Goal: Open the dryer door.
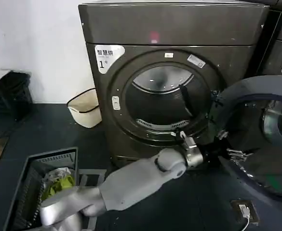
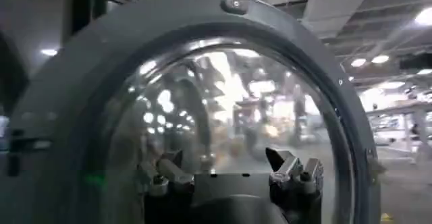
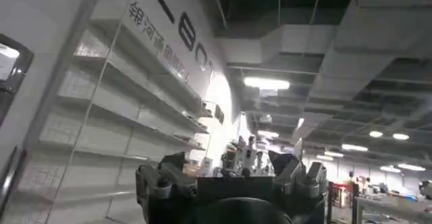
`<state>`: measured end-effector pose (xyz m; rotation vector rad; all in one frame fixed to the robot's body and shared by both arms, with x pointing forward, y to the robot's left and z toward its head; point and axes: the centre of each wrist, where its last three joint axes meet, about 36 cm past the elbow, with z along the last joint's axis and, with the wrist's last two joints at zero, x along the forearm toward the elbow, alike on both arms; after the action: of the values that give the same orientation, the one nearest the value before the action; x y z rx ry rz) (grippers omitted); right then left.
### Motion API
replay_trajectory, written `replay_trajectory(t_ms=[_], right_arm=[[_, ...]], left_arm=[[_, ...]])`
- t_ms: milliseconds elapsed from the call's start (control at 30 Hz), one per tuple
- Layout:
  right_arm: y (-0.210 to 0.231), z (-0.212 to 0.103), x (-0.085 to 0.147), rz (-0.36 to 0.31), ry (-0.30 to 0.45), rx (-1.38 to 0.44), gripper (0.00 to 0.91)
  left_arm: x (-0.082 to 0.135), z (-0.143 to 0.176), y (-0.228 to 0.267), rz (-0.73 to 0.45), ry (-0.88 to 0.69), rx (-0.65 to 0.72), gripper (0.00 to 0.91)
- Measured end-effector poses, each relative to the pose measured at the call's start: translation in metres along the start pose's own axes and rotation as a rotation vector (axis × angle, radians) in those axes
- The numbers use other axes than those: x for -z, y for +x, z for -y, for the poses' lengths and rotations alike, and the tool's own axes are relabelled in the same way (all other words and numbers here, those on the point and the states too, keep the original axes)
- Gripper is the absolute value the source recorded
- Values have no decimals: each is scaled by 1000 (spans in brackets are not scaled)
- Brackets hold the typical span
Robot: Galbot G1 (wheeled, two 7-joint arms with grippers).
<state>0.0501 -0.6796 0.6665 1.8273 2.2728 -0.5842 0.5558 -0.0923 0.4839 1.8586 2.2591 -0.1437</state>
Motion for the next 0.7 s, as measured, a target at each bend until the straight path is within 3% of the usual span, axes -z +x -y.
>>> replay_trajectory(t_ms=[267,500,700], right_arm=[[0,-2,1,4,10,-2,907],[2,-8,3,12,14,7,907],[6,-10,5,15,15,11,907]], left_arm=[[-2,-9,52,43,16,81,907],[7,-14,141,116,-23,278,907],[18,-2,222,91,-47,307,907]])
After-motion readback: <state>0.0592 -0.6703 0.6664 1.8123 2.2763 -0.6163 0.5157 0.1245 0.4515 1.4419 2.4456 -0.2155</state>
